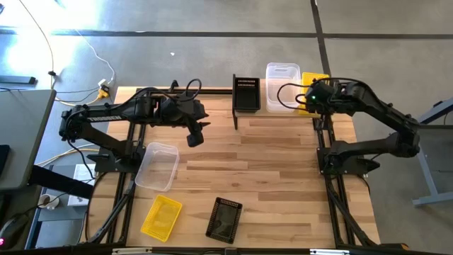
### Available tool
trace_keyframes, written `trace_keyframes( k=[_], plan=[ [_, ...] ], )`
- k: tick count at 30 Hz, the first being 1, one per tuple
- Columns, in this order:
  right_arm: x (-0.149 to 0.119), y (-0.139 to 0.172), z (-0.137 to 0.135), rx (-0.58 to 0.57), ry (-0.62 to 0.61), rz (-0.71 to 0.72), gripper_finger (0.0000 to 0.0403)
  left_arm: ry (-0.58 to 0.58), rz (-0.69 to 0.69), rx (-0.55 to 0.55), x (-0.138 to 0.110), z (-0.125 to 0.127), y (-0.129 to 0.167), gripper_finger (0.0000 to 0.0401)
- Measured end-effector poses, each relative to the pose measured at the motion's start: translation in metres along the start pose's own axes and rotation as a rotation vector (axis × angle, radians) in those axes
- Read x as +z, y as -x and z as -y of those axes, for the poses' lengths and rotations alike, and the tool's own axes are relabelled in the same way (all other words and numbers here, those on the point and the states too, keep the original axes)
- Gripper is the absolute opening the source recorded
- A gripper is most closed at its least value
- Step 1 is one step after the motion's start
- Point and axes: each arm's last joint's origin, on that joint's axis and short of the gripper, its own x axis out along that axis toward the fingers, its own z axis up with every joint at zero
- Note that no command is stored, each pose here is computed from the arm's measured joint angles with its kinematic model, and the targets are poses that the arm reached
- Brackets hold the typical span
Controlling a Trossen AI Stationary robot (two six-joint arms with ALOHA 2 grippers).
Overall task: Stack baskets on shelf by color
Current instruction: Stack the right yellow bin on top of the yellow bin on the shelf
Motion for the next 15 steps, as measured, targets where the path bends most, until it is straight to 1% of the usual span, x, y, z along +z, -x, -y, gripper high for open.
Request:
trace_keyframes(
  k=[4, 12, 15],
  plan=[
    [0.009, -0.006, -0.001, 0.053, 0.014, -0.009, 0.0, -0.023, 0.0, 0.001, 0.0, 0.0, 0.0, 0.0125],
    [0.017, -0.012, 0.001, 0.05, 0.028, -0.049, 0.0, -0.041, 0.0, 0.001, 0.0, 0.0, 0.0, 0.0125],
    [0.017, -0.013, 0.001, 0.026, 0.03, -0.06, 0.0, -0.046, 0.0, 0.002, 0.0, -0.001, 0.0, 0.0125]
  ],
)
